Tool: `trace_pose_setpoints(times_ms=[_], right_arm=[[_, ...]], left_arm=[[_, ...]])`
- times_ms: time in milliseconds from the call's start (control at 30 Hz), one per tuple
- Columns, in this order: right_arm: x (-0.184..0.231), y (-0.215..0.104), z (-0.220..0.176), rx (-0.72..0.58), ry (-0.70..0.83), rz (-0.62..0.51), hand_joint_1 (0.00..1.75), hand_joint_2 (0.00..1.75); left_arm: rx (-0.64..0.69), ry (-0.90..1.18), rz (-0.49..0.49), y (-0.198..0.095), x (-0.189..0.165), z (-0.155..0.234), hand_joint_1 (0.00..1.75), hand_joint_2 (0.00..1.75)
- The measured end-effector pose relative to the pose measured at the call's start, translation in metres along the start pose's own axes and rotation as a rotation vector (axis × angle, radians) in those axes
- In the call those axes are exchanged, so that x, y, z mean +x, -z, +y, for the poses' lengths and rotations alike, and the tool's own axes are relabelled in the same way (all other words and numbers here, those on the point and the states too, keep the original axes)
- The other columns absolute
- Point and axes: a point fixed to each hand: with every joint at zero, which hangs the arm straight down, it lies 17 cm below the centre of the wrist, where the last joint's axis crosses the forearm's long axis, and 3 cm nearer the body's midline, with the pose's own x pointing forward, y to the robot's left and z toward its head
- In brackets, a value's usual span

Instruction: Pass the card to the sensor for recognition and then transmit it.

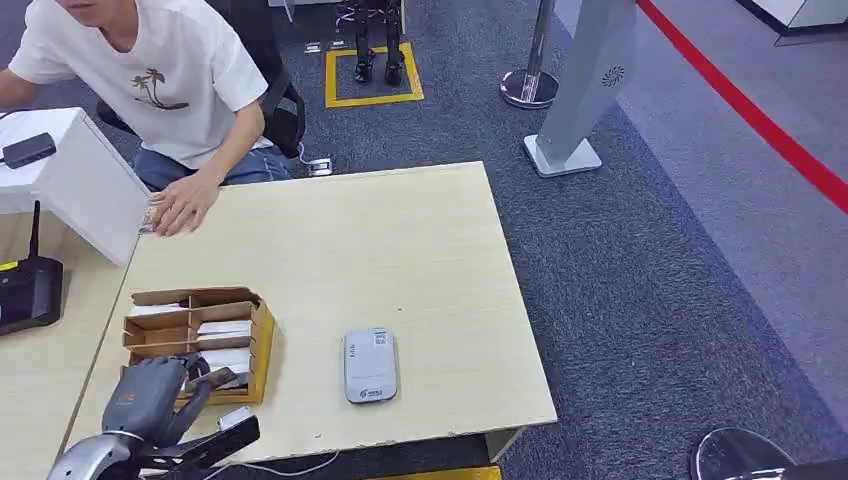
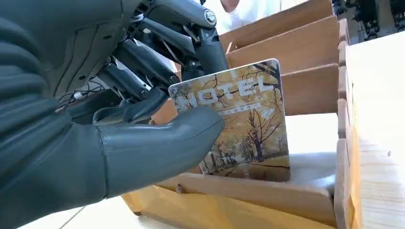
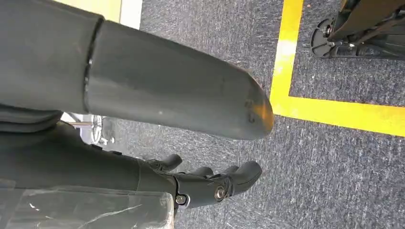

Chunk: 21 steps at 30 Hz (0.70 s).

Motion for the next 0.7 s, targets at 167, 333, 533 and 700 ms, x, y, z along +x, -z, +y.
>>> trace_pose_setpoints(times_ms=[167,333,533,700], right_arm=[[0.0,0.0,0.0,0.001,0.009,0.002,0.0,0.0],[0.0,0.0,0.002,0.004,0.016,0.004,0.0,0.0],[0.0,-0.001,0.004,0.007,0.018,0.005,0.0,0.0],[0.0,-0.001,0.004,0.007,0.018,0.005,0.0,0.0]], left_arm=[[0.068,0.041,0.0,0.004,0.002,0.019,1.75,1.75],[0.143,0.067,0.007,0.011,0.004,0.048,1.75,1.75],[0.241,0.062,0.029,0.021,-0.005,0.093,1.75,1.75],[0.296,0.051,0.049,0.024,-0.014,0.118,1.75,1.75]])
